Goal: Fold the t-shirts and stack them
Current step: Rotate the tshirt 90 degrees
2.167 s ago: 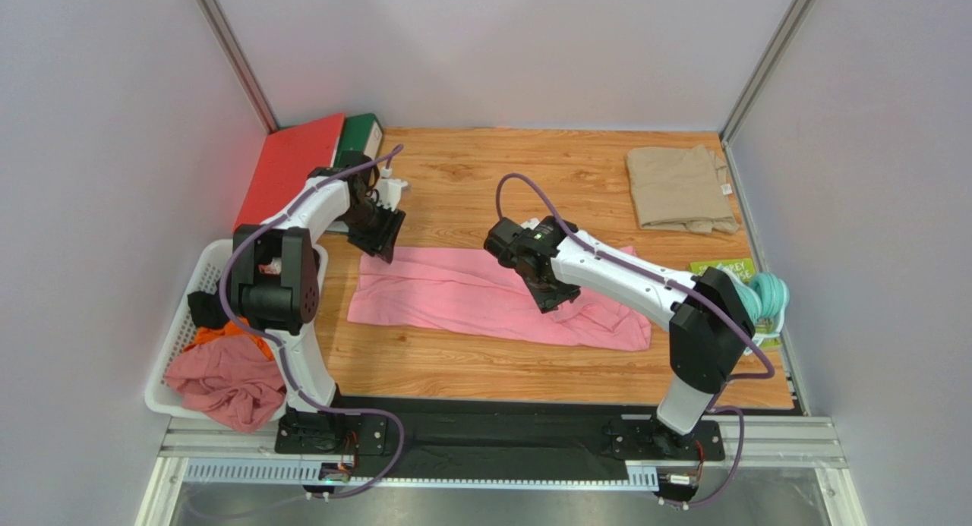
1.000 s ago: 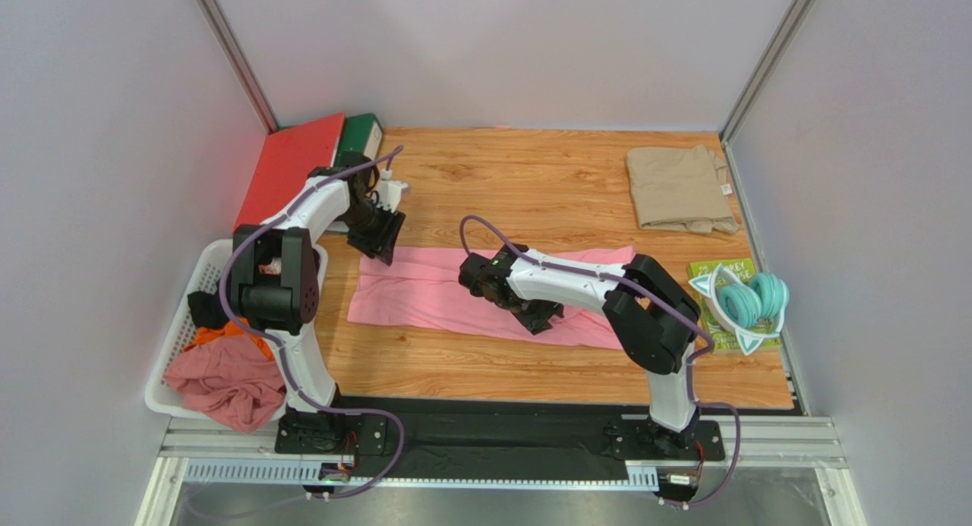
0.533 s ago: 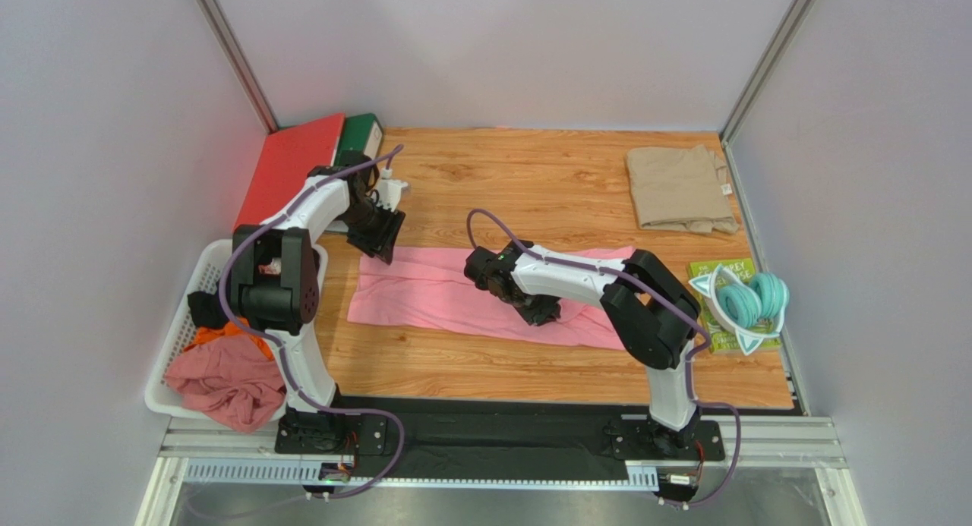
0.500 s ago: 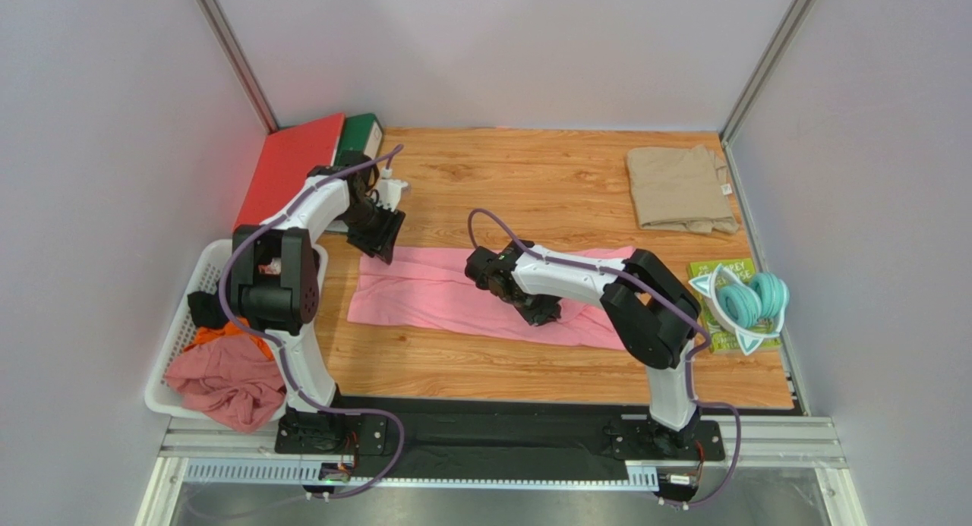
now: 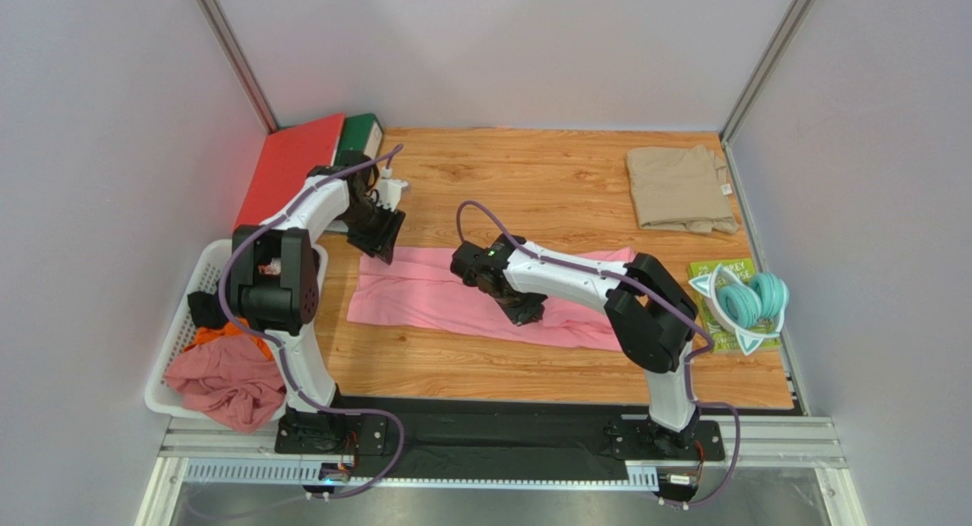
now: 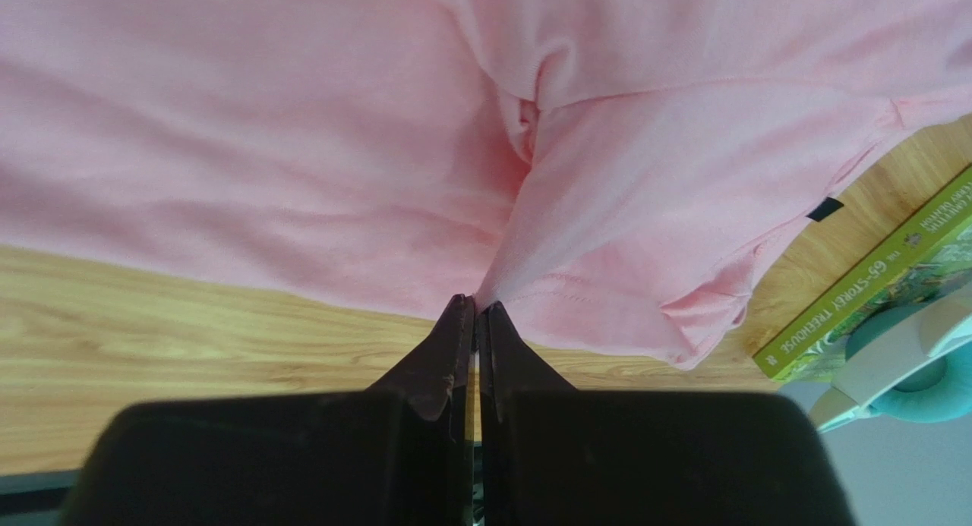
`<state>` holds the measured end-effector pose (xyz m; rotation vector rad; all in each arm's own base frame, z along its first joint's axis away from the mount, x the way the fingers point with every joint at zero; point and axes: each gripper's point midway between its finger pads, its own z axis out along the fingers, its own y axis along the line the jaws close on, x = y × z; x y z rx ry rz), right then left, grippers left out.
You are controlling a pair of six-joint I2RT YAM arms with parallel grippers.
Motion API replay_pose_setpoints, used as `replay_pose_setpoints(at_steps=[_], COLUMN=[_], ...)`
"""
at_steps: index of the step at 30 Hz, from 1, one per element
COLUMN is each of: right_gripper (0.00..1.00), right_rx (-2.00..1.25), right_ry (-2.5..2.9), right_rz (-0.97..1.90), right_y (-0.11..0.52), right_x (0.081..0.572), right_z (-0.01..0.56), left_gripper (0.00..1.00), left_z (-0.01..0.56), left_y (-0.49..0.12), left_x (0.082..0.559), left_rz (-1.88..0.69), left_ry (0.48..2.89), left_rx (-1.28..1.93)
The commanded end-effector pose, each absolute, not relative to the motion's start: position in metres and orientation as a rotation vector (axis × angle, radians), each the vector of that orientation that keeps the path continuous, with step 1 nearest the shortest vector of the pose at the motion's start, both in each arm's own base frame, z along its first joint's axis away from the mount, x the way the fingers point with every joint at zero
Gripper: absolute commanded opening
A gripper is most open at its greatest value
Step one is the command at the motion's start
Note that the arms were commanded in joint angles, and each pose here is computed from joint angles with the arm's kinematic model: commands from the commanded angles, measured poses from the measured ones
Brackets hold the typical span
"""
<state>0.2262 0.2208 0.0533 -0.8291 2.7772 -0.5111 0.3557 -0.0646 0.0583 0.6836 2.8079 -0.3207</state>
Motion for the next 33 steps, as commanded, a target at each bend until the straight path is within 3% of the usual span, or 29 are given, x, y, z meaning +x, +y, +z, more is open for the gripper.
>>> replay_pose_setpoints(at_steps=[1,6,9,12,14,16,23,33], right_gripper=[0.00,0.08,0.26,0.32,0.48,0.56,0.50,0.45], right_rx=[-0.817,-0.807,-0.814,-0.760,-0.689,-0.557,-0.030,0.281], right_ry=[2.801,2.865,2.884,2.870,2.870,2.869,2.820,2.945], right_rz=[-0.378,-0.377,-0.418,-0.452,-0.409,-0.368,-0.089,0.041], right_y=[0.250,0.249,0.243,0.235,0.231,0.220,0.179,0.151], right_x=[0.210,0.197,0.193,0.204,0.213,0.233,0.300,0.339], right_z=[0.063,0.045,0.037,0.045,0.059,0.075,0.111,0.047], left_gripper=[0.56,0.56,0.56,0.56,0.56,0.56,0.56,0.56], left_z=[0.085,0.087,0.087,0.085,0.085,0.084,0.084,0.075], left_y=[-0.069,-0.068,-0.067,-0.067,-0.066,-0.065,-0.065,-0.056], left_x=[0.363,0.364,0.365,0.363,0.362,0.361,0.360,0.355], left_rz=[-0.319,-0.307,-0.302,-0.303,-0.297,-0.293,-0.293,-0.273], left_ry=[2.726,2.720,2.719,2.724,2.726,2.729,2.730,2.768], left_rx=[0.705,0.712,0.718,0.721,0.726,0.730,0.722,0.711])
